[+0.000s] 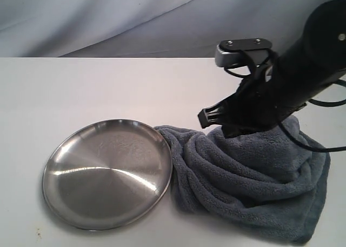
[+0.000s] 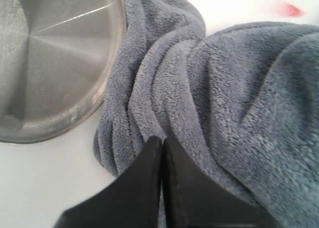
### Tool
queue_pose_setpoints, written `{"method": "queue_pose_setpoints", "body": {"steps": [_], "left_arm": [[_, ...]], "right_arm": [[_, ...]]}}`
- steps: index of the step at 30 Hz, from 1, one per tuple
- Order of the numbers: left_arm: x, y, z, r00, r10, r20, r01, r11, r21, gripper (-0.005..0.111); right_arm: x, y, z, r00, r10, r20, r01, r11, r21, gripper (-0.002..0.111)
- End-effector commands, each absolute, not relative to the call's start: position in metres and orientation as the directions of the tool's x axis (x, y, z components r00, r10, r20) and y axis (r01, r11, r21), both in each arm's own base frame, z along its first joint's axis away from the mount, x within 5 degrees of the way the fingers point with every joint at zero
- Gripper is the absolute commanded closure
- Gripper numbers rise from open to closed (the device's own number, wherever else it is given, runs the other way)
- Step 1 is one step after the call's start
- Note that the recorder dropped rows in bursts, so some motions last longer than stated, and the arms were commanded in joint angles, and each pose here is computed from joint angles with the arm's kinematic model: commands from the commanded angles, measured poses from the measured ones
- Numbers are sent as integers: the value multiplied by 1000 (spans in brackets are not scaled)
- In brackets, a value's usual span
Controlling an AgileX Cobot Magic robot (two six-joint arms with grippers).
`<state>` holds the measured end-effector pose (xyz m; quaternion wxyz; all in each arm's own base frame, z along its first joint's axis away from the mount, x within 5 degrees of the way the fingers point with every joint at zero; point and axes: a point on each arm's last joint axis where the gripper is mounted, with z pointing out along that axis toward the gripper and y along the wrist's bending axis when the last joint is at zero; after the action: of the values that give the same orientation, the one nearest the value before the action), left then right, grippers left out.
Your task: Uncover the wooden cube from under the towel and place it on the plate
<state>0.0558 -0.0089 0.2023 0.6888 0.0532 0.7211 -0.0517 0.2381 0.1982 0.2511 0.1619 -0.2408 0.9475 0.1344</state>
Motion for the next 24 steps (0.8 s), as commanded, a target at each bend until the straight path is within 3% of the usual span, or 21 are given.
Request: {"method": "queue_pose_setpoints", "body": {"steps": [1, 9, 18, 24], "left_arm": [[56, -9, 201, -43, 1, -999, 152, 988, -5, 107], [56, -9, 201, -43, 1, -999, 152, 988, -5, 107], [56, -9, 201, -43, 1, -999, 152, 988, -5, 107], [56, -9, 201, -43, 1, -999, 152, 988, -5, 107]], "right_arm": [[246, 210, 238, -836, -431, -339, -504, 847, 166, 108], [251, 213, 235, -833, -412, -368, -495, 853, 165, 108], [274, 202, 240, -808, -309, -502, -415, 902, 114, 108], [304, 194, 234, -838, -266, -476, -354, 929, 104, 108]]}}
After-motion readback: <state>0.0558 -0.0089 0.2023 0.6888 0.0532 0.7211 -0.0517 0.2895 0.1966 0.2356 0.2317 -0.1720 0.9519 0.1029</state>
